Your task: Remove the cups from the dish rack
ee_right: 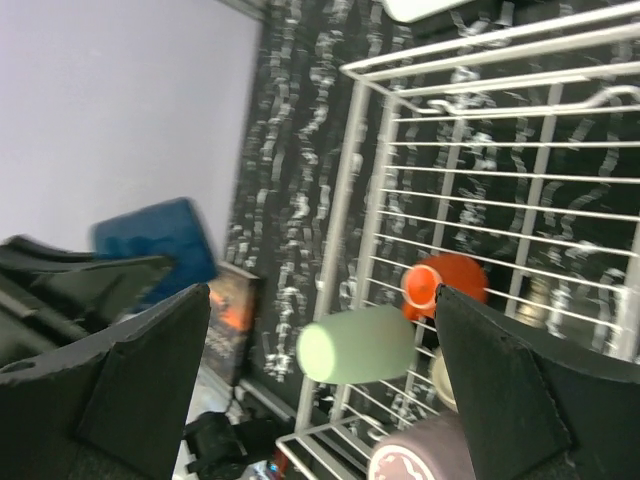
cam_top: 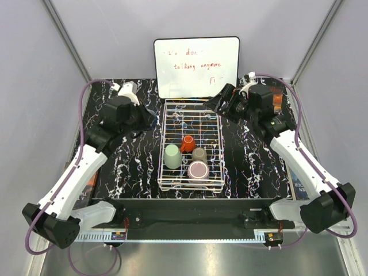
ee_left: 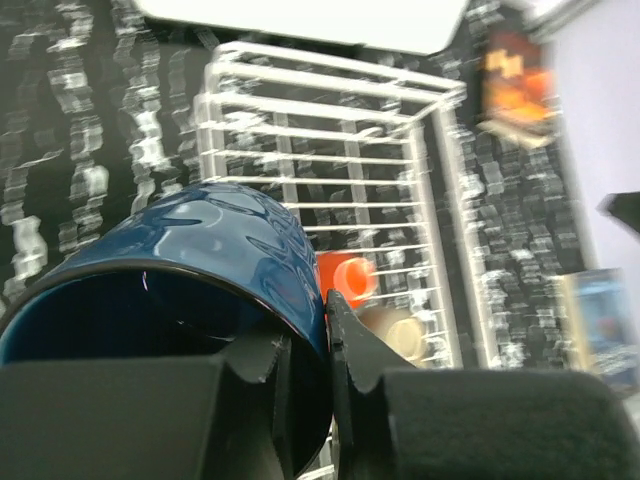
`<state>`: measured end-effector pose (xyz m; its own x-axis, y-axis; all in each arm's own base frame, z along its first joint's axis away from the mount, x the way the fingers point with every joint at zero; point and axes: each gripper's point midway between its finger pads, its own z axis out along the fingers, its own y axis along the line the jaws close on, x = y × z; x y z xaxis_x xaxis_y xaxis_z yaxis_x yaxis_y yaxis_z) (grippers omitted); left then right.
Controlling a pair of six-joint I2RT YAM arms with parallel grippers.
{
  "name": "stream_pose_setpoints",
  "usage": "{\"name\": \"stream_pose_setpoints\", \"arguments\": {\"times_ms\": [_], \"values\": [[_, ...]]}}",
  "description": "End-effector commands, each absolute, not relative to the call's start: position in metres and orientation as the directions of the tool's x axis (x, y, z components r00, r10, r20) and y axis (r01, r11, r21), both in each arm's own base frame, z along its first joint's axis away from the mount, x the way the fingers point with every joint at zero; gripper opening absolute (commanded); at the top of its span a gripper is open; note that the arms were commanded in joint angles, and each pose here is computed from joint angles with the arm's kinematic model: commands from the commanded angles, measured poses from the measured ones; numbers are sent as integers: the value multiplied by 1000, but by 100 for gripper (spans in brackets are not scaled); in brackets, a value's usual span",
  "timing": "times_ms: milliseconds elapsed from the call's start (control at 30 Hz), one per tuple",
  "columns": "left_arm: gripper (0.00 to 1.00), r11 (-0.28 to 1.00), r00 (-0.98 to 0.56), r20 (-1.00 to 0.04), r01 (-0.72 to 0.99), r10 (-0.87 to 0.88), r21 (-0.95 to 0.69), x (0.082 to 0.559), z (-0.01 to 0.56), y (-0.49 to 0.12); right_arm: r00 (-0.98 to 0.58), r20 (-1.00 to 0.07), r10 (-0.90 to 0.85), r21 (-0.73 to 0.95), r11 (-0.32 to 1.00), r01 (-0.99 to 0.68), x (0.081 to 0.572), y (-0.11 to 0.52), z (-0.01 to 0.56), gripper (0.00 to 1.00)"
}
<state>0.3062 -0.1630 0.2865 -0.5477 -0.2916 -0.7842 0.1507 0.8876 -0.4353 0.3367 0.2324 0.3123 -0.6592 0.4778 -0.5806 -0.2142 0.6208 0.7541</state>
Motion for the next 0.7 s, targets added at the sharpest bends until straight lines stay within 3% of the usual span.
{"name": "stream_pose_setpoints", "arguments": {"times_ms": [0,167,367,667], "values": [[0,968,-440,-871,10,-220,-250,327,322,-112,-623,-647,439,656,737,-162,343,212,309,100],[0,964,-593,-787,-266,-168,-5,349,267,-50,-656,-641,398,538,843,-14,350,188,279,100],[0,921,-690,-658,-388,-303,-17,383,208,-16,-689,-629,359,420,903,86,353,169,251,100],[0,902,-709,-606,-430,-360,-34,452,176,0,-727,-636,259,248,961,126,348,155,227,100]]}}
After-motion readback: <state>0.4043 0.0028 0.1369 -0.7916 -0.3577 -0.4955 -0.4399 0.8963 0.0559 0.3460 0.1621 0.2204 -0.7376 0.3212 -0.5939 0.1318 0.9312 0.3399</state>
